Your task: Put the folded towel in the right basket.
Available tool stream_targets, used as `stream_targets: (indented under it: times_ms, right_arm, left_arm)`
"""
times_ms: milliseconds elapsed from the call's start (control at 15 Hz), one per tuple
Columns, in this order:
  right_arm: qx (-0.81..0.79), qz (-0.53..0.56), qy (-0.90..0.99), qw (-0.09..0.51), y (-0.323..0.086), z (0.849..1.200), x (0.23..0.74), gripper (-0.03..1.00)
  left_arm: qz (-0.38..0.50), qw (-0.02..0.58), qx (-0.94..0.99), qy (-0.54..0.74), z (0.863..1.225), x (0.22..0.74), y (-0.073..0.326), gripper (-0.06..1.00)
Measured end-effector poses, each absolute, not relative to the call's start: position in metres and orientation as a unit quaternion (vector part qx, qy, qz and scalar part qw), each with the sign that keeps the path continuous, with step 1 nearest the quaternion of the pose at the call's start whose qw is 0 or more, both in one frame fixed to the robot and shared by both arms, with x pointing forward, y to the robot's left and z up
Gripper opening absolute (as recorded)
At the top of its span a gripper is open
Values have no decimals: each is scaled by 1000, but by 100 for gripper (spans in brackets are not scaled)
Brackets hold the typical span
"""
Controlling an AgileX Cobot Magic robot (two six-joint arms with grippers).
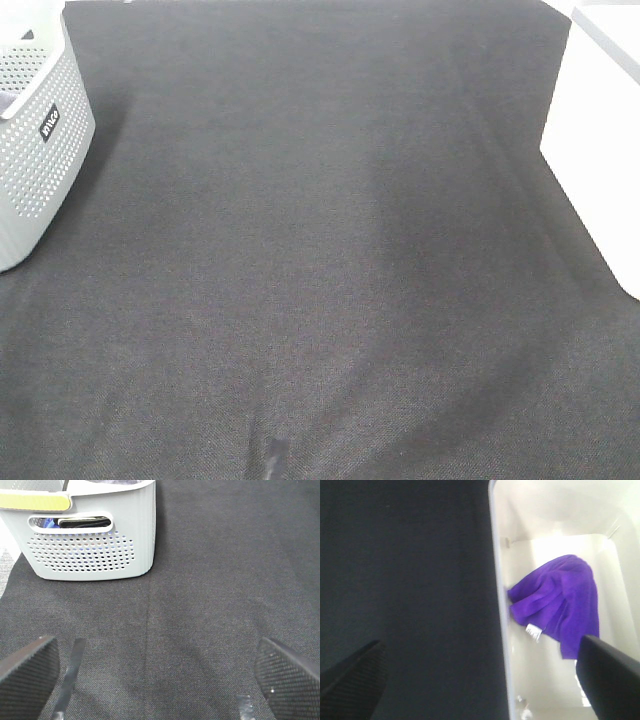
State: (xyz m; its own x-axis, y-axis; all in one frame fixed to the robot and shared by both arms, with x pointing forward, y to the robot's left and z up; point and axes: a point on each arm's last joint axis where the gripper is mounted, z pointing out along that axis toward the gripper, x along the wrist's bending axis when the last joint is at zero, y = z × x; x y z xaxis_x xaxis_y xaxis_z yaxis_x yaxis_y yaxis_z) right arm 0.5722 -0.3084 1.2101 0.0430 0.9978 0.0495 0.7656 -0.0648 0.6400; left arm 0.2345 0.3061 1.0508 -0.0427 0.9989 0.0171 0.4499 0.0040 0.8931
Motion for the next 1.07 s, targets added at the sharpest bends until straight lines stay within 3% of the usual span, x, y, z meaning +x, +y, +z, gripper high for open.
stream_targets:
  times_ms: [200,333,667,1067]
  right_arm:
    - [676,278,642,233,-302,1205,501,96]
    - [674,271,647,232,-301,1170,452,96]
    - [617,326,649,303,-294,1105,307,96]
    - [593,342,649,332,-292,1053,263,96]
  left_arm:
    - [384,358,592,612,1051,234,306,99]
    - [384,358,592,612,1051,234,306,99]
    - [384,358,592,612,1051,234,306,99]
    - [384,358,592,612,1051,234,306,99]
